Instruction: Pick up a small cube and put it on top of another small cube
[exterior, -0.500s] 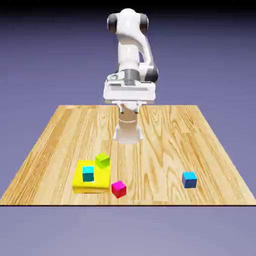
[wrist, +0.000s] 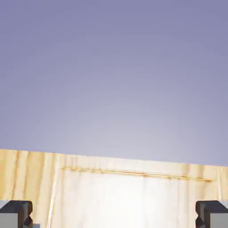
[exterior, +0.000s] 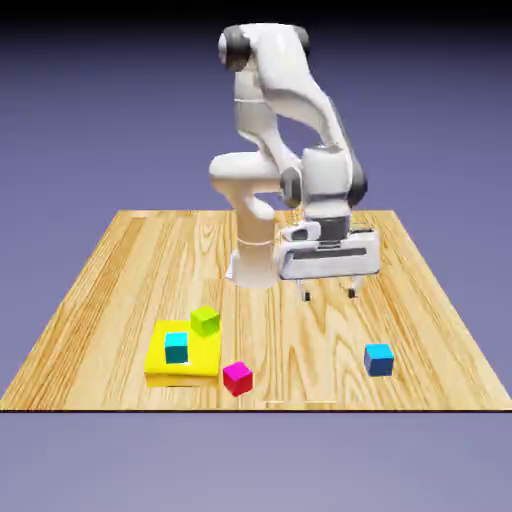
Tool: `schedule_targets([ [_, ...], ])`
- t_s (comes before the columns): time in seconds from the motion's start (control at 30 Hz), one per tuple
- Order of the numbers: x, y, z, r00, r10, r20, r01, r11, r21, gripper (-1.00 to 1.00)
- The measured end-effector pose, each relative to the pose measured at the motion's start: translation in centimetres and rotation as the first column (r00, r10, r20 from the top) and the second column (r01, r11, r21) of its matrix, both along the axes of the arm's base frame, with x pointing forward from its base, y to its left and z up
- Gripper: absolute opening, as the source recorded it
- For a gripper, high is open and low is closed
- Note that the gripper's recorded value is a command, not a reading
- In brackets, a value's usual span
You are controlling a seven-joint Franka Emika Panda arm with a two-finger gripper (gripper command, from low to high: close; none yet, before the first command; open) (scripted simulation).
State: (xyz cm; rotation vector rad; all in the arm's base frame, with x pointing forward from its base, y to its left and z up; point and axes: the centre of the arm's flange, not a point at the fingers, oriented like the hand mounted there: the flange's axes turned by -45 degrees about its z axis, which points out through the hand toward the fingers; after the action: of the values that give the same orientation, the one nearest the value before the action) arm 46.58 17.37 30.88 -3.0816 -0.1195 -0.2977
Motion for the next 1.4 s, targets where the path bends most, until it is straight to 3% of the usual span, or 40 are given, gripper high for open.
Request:
schedule_targets([
  [0.33, -2.1, 11.0, -11.3, 0.936, -0.016, -0.352, -0.006, 0.998, -0.062, 0.00],
  [0.5, -2.9, 11.0, -17.8, 0.936, -0.017, -0.352, -0.005, 0.998, -0.062, 0.00],
  [0.53, -3.0, 11.0, -18.3, 0.936, -0.017, -0.353, -0.006, 0.998, -0.062, -1.00],
  [0.6, -3.0, 11.0, -18.3, 0.936, -0.017, -0.352, -0.006, 0.998, -0.061, -1.00],
  [0.73, -2.1, 11.0, -11.8, 0.936, -0.016, -0.352, -0.005, 0.998, -0.061, -1.00],
  [0.87, -0.9, 6.4, -8.7, 0.890, -0.298, -0.346, 0.298, 0.953, -0.054, -1.00],
  [1.0, -0.3, 1.3, -6.1, 0.745, -0.572, -0.344, 0.594, 0.803, -0.049, -1.00],
  [1.17, -0.3, -5.4, -3.5, 0.442, -0.828, -0.345, 0.873, 0.486, -0.049, -1.00],
  [1.4, -2.4, -13.6, -0.9, -0.088, -0.934, -0.345, 0.996, -0.073, -0.056, -1.00],
])
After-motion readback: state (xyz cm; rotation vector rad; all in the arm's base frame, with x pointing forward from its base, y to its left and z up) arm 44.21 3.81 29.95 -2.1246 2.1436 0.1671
